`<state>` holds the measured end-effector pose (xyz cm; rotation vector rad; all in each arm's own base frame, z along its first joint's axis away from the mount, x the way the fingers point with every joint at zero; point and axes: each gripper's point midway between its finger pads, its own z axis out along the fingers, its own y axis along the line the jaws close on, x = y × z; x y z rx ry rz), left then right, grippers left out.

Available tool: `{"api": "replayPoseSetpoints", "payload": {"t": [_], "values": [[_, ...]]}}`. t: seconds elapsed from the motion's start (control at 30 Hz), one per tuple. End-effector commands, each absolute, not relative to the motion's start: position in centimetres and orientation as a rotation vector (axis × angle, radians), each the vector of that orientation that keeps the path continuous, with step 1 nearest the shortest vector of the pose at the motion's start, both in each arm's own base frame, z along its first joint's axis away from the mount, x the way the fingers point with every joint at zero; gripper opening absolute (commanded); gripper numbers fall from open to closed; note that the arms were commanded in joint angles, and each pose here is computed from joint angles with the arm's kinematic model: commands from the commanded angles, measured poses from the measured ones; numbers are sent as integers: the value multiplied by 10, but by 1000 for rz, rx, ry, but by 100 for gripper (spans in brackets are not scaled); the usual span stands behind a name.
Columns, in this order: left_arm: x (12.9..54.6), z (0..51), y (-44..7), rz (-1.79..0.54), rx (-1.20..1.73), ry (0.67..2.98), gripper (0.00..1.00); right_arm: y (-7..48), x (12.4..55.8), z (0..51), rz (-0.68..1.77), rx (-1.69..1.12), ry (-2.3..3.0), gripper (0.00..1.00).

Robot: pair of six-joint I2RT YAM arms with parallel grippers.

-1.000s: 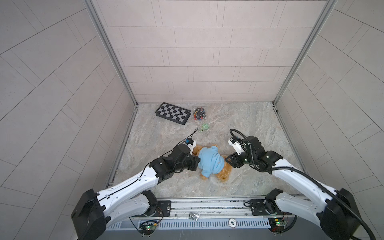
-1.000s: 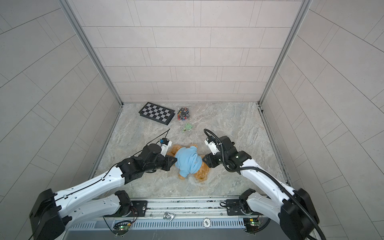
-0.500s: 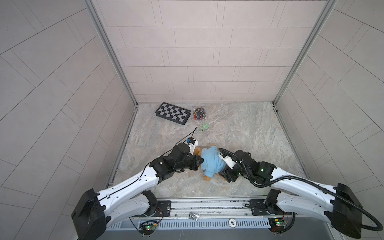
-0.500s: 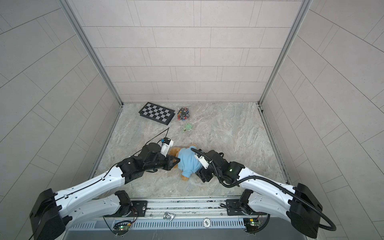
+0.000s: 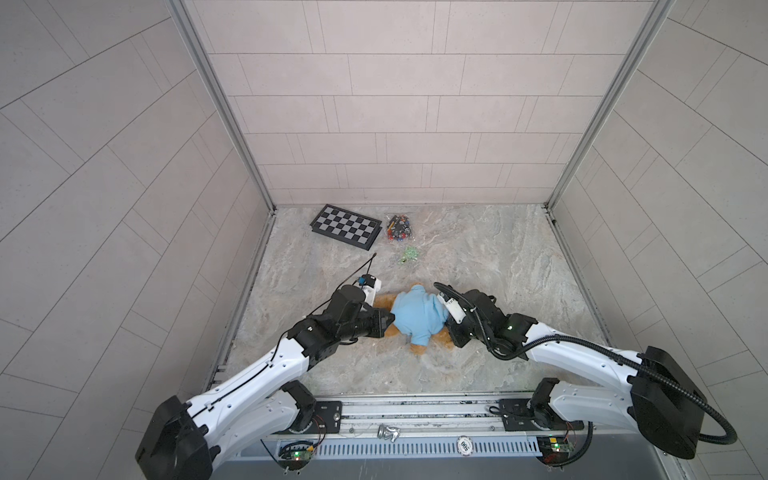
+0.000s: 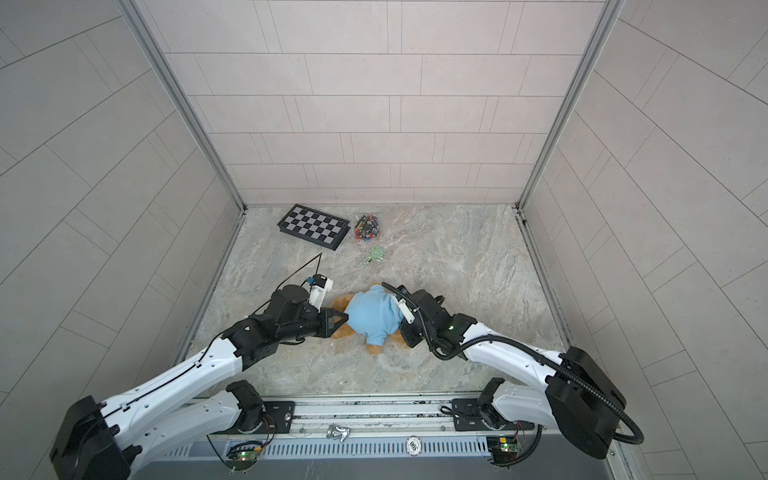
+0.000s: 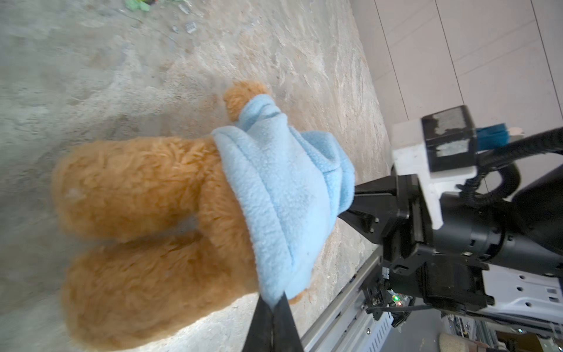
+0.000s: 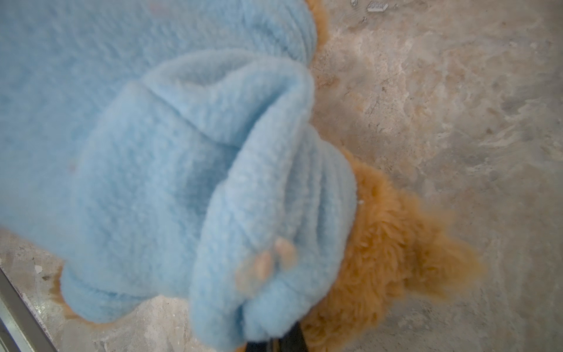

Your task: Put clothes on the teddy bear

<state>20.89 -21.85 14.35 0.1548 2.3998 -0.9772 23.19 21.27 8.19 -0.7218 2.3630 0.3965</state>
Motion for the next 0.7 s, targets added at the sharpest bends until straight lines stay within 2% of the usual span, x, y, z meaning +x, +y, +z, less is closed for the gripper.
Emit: {"api": "replayPoseSetpoints", "payload": {"t": [0.0,0.17,0.33,0.43,0.53,0.67], "values": [[209,129,-193,-897,127,2433,0,189,228,63,304,-666,2458,0],[213,114,-172,-822,92,2452,0,185,226,66,316,-642,2466,0],[208,138,-213,-882,275,2401,2,203,224,84,454,-671,2400,0],[200,145,-225,-861,348,2388,14,210,222,92,504,-680,2390,0],[195,139,-218,-828,330,2365,33,217,218,97,574,-687,2393,0],[183,122,-208,-771,316,2342,44,230,211,107,700,-696,2380,0]]}}
